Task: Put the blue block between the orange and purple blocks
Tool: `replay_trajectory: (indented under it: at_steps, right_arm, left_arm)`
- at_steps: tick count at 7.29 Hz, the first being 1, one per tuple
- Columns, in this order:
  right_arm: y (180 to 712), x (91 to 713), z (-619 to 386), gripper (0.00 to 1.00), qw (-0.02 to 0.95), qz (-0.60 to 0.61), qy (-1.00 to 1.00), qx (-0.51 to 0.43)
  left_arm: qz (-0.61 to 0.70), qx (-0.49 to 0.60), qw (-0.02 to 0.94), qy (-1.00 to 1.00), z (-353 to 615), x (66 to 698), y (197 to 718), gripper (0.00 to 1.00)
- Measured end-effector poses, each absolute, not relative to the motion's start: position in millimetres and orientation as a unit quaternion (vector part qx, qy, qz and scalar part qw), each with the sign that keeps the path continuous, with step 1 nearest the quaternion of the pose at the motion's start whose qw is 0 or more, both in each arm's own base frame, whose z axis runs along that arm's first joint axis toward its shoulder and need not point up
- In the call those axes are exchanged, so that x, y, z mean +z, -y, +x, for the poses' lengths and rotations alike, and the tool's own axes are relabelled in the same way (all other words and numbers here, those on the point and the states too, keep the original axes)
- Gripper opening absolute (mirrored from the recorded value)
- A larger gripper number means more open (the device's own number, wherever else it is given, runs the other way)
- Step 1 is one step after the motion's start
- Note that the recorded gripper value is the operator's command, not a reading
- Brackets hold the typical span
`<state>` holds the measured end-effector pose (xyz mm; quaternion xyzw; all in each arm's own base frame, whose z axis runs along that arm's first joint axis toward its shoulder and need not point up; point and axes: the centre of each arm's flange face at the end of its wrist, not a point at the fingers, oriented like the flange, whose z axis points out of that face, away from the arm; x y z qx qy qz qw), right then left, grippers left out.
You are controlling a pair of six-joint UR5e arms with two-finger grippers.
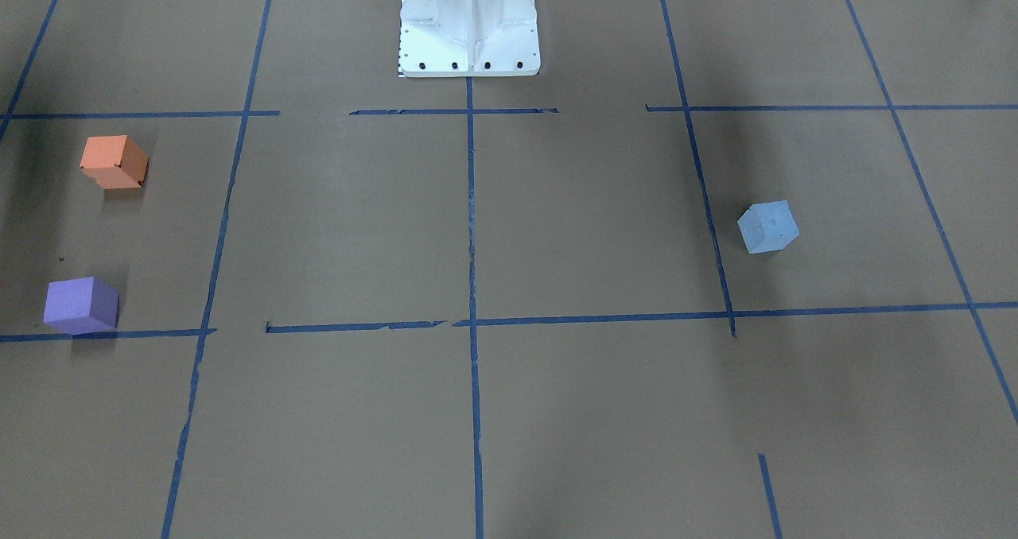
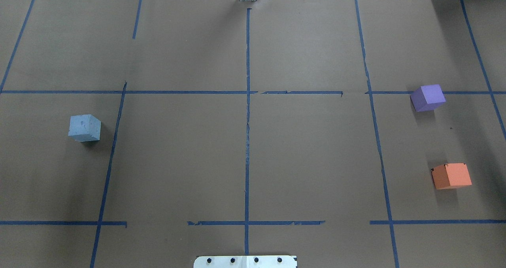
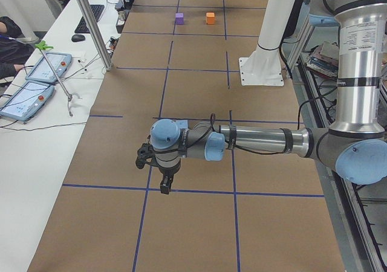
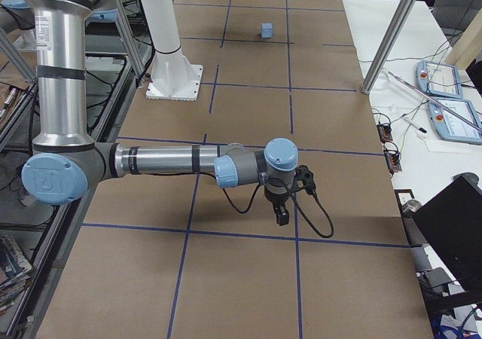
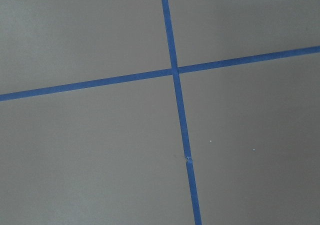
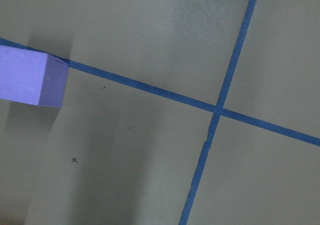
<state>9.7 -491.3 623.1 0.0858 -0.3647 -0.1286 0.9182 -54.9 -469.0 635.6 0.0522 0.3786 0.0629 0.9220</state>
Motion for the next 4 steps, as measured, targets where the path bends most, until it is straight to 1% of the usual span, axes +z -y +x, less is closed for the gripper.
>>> replay_trajectory:
  at_steps: [4]
  right_arm:
    - [493.9, 618.8, 9.4, 1.00, 0.918, 0.090, 0.366, -0.119]
  left_arm:
    - [0.050, 0.073, 0.922, -0.378, -47.4, 643.3, 472.5, 1.00]
